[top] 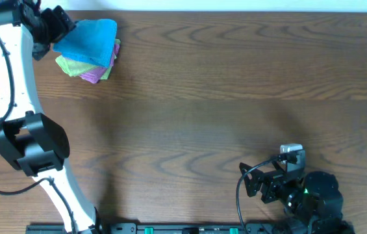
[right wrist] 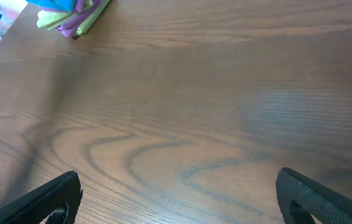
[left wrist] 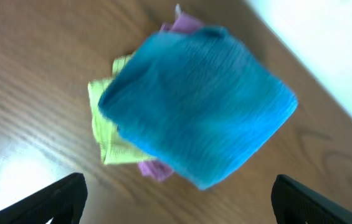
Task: Fold the cloth
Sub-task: 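Open the left gripper and pull it back from the stack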
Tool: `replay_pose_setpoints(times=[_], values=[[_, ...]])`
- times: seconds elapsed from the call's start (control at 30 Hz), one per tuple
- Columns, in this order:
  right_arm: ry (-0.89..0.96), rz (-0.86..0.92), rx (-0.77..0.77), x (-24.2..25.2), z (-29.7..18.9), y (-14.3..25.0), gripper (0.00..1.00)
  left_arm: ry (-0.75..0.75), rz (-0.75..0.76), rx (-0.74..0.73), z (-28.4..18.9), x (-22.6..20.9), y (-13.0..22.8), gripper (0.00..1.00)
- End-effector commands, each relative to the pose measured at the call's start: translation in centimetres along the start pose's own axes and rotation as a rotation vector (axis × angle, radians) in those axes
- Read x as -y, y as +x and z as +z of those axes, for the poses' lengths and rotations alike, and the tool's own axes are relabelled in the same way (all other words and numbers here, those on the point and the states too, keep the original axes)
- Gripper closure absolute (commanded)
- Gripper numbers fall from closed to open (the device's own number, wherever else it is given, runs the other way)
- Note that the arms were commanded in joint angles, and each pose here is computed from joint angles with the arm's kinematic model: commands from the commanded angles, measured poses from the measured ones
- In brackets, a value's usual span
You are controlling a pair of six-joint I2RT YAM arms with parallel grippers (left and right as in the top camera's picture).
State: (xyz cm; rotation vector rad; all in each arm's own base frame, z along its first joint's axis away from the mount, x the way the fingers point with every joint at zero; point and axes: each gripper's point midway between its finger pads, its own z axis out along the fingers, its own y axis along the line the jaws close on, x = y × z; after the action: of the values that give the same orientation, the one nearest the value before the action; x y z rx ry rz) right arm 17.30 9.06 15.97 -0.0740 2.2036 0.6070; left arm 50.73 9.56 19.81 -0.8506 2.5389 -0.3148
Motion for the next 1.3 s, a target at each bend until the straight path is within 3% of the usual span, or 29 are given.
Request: replay_pose_setpoints(times=[0.0, 0.27, 0.57, 0.87, 1.27], values=[[0.014, 0.019, 0.009, 0.3, -0.1, -0.1, 0.01, 0.025, 0.085, 0.059, -2.9, 1.6, -0.5, 0.05], [0.014, 0.019, 0.01, 0.3, -0.1, -0.1, 0.01, 0.01, 0.219, 0.11, -3.8, 4.8, 0.4, 0.05], [0.014, 0.019, 0.01, 0.3, -0.1, -0.1, 0.01, 0.008, 0.322, 0.222, -7.9, 7.6, 1.0, 0.05], [0.014, 0.019, 0.009, 0.3, -0.1, -0.1, 0.01, 0.029, 0.334, 0.263, -9.9, 5.7, 4.5, 0.05], [0.014, 0.019, 0.009, 0.3, -0.1, -0.1, 0.01, 0.036, 0.407, 0.328, -12.5, -0.3, 13.5, 0.04]])
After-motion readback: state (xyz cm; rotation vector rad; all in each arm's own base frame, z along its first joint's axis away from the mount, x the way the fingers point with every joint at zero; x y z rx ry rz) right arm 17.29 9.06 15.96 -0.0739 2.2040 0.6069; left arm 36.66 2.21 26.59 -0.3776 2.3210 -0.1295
